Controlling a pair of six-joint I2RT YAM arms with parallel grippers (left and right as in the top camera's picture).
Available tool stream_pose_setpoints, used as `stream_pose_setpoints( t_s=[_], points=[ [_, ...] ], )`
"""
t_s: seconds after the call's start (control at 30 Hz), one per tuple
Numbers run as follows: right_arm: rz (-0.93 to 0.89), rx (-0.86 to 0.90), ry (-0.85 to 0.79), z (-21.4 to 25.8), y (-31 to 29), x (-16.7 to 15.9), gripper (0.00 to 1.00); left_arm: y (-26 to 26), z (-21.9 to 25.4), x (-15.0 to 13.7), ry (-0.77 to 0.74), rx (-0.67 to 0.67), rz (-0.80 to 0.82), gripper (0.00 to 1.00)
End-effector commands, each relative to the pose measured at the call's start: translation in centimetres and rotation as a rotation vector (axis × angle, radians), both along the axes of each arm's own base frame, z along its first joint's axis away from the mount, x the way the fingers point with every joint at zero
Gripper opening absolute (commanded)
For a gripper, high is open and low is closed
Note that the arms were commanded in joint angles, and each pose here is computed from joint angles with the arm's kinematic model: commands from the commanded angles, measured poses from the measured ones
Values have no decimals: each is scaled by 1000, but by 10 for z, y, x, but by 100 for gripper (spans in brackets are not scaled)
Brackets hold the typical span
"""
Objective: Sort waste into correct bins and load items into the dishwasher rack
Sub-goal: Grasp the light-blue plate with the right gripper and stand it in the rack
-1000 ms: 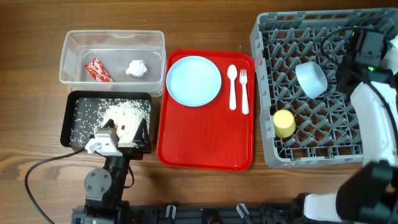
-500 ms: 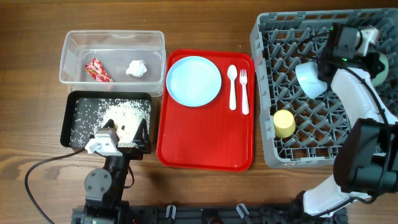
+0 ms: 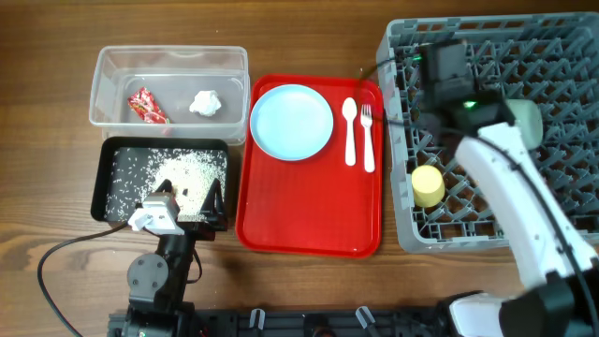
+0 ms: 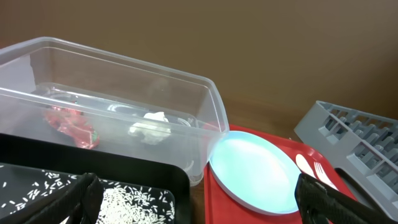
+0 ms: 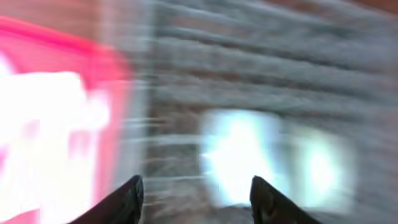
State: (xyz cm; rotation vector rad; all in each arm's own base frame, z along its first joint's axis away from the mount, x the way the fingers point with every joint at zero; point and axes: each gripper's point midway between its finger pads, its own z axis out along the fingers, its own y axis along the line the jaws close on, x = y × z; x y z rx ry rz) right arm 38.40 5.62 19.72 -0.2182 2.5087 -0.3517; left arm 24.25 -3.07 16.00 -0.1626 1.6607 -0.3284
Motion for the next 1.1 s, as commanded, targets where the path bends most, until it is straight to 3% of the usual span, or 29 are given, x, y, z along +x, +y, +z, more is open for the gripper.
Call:
stream_pose_setpoints(
  t_s=[0.0, 0.03, 0.1, 0.23, 0.37, 0.5, 0.57, 0.73, 0.9, 1.07],
  points=[
    [312, 552, 175, 6, 149, -47, 56, 0, -2, 0, -1, 5, -5, 100],
    [318, 567, 197, -1, 172, -54, 57, 0, -2, 0, -1, 5, -5, 100],
    [156, 546, 202, -24, 180, -47, 61, 0, -2, 0, -1, 5, -5, 100],
    [-40, 508, 227, -103, 179, -4, 62, 0, -2, 0, -1, 5, -5, 100],
    [-121, 596, 302, -159, 178, 20, 55, 0, -2, 0, -1, 5, -5, 100],
    [-181, 581, 376, -207, 177, 16, 34, 0, -2, 0, -1, 5, -5, 100],
    [-202, 574, 394, -214, 175, 13, 7, 0, -2, 0, -1, 5, -5, 100],
    [-194, 512, 290, -159, 155, 16, 4, 0, -2, 0, -1, 5, -5, 100],
    [-237, 253, -164, 11, 57, 12, 4, 0, -2, 0, -1, 5, -5, 100],
    [-402, 12, -520, 133, -70, -5, 4, 0, -2, 0, -1, 5, -5, 100]
  ],
)
